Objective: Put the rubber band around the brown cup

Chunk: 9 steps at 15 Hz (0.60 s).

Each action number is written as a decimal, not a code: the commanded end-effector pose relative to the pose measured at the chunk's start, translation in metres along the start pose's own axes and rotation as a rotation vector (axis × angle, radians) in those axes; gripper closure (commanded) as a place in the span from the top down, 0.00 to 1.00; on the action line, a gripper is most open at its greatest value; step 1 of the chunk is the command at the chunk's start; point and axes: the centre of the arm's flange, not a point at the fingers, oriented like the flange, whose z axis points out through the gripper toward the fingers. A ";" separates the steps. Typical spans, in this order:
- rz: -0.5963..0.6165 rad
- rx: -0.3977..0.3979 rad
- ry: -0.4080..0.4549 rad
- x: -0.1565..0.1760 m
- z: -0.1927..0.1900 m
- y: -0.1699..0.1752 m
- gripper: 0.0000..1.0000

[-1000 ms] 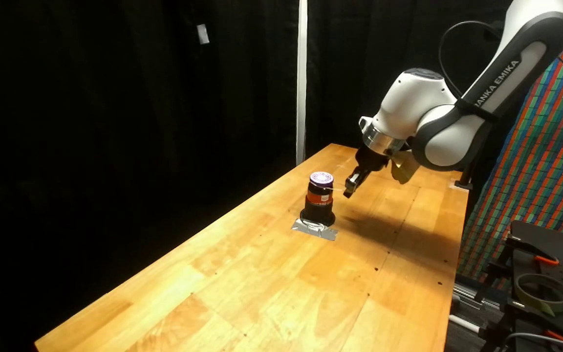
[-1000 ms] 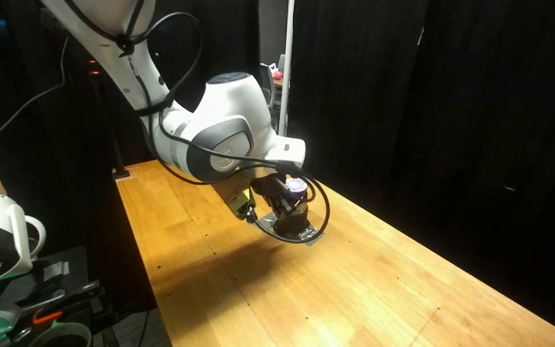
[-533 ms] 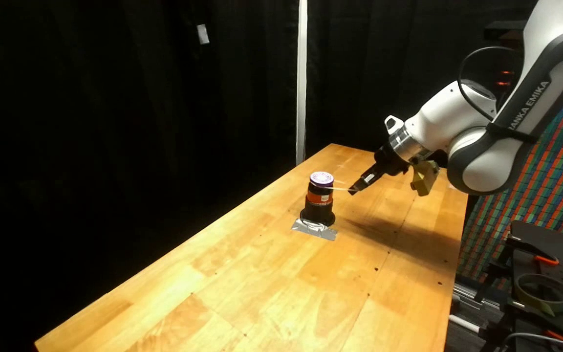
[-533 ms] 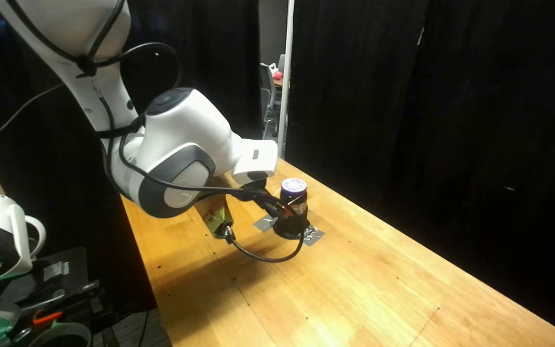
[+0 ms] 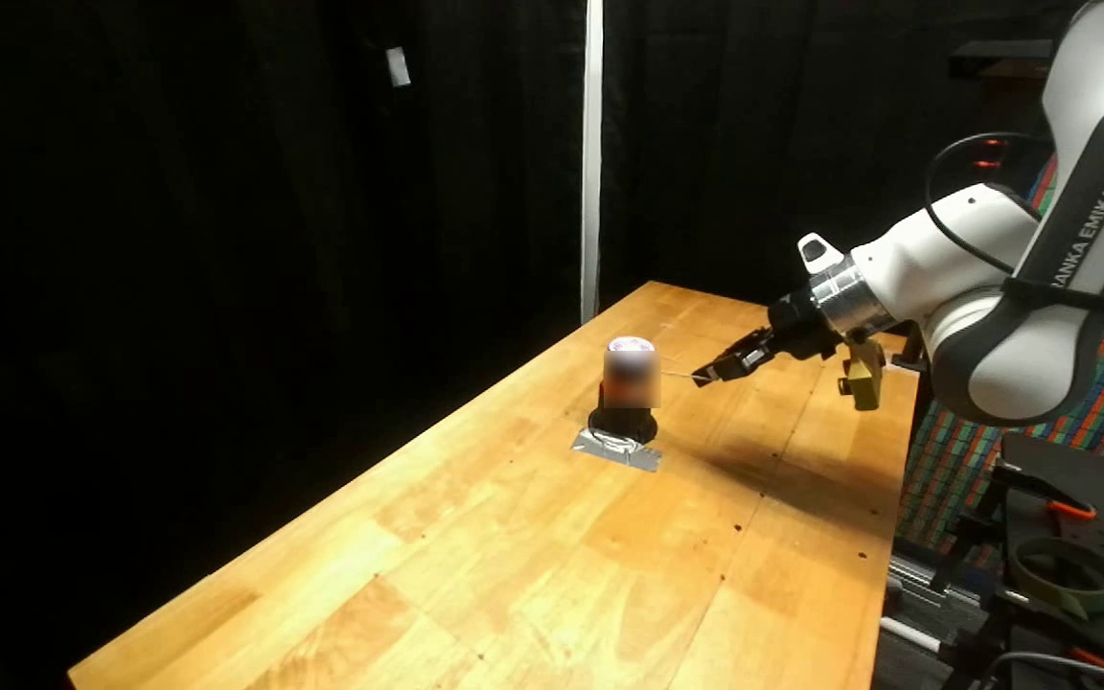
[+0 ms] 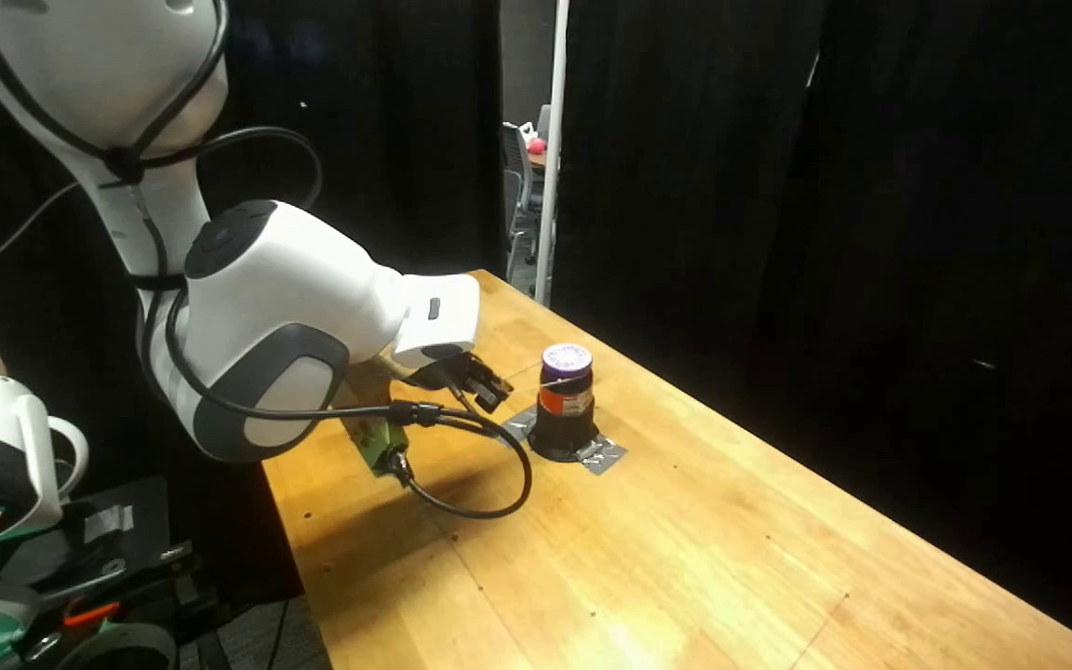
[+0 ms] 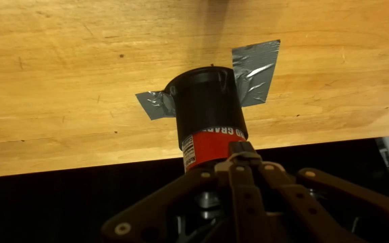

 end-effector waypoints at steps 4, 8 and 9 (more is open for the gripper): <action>-0.001 0.020 0.195 -0.024 -0.015 -0.002 0.02; 0.005 -0.033 0.344 -0.035 -0.016 0.001 0.02; 0.007 -0.048 0.372 -0.039 -0.016 0.001 0.02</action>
